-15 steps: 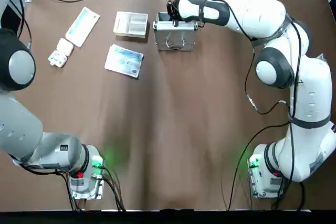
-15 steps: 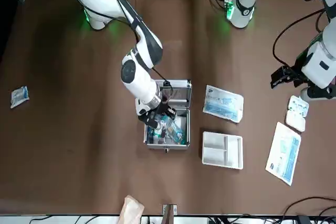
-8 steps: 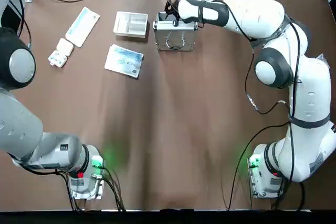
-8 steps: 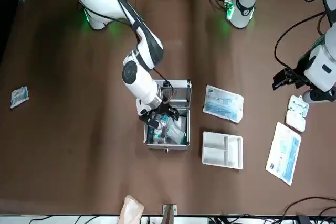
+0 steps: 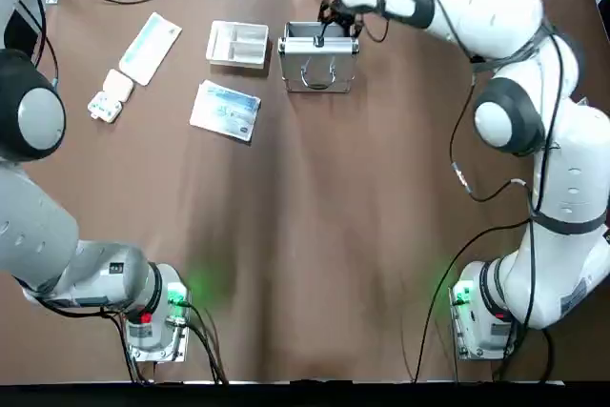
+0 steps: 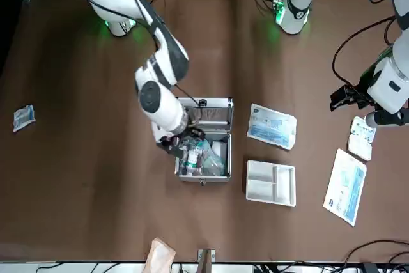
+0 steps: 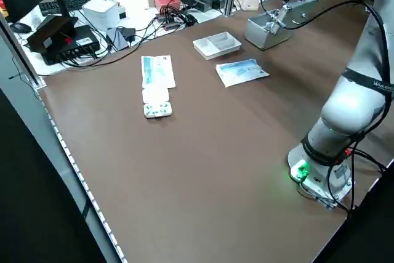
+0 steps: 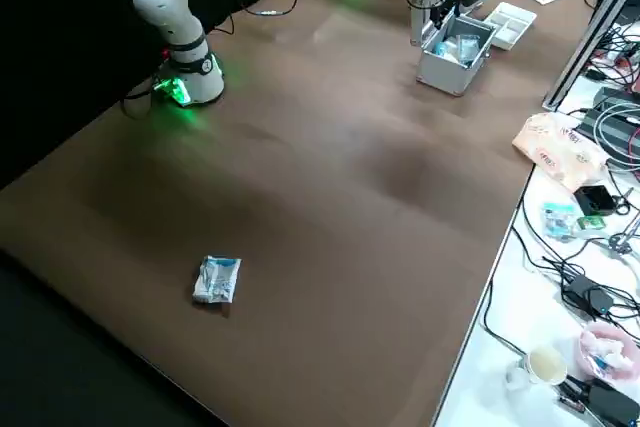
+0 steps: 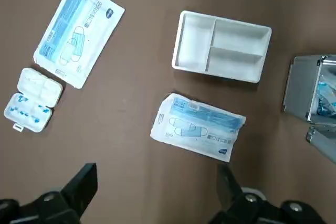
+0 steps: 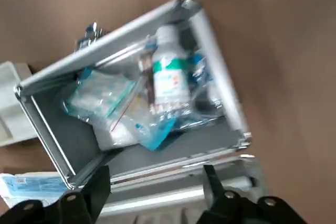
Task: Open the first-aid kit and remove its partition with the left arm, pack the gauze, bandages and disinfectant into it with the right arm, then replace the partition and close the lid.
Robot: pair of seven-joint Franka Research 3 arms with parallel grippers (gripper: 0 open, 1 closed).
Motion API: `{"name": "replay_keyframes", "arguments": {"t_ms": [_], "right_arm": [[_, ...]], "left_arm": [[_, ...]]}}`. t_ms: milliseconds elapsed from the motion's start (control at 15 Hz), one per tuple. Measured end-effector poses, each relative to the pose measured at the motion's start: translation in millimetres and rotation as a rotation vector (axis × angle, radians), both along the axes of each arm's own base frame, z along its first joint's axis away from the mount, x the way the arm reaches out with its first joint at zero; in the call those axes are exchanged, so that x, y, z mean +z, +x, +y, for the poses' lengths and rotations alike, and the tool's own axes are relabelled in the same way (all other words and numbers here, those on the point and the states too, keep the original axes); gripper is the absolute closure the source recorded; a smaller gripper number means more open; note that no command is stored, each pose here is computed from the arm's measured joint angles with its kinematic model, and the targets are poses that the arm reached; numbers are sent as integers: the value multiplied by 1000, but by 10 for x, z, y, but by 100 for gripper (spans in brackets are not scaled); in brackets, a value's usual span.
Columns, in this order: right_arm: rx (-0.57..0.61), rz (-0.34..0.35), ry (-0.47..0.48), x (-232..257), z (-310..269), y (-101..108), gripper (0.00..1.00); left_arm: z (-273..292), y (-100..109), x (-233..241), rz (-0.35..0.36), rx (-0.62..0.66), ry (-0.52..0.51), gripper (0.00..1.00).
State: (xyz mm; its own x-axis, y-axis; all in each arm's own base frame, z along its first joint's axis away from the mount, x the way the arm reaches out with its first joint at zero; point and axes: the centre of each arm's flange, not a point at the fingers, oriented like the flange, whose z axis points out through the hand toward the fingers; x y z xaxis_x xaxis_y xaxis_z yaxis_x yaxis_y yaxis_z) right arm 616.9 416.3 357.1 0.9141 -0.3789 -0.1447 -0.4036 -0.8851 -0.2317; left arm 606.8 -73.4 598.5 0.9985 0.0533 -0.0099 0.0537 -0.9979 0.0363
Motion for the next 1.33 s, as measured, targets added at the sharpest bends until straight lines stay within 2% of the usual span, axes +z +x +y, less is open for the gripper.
{"name": "replay_keyframes", "arguments": {"t_ms": [133, 200, 333, 467, 733, 1133, 1333], "right_arm": [[-24, -15, 1, 330, -280, 114, 16], [-24, -15, 1, 330, -280, 114, 16], [-22, -71, -15, 554, -393, 199, 17], [-21, -94, -32, 702, -592, 287, 17], [28, -39, -80, 995, -1447, 461, 17], [125, 96, -106, 1323, -3099, 493, 17], [149, 106, -85, 1343, -4090, 475, 17]], "left_arm": [[27, 28, -21, -6, 5, -1, 0], [27, 28, -21, -6, 5, -1, 0], [43, 60, -59, -7, 8, -2, 0], [45, 68, -68, -9, 9, -2, 0], [39, 71, -64, -12, 8, -2, 0], [1, 86, -31, -39, -2, 11, 0], [-41, 64, 13, -48, -10, 17, 0]]}}
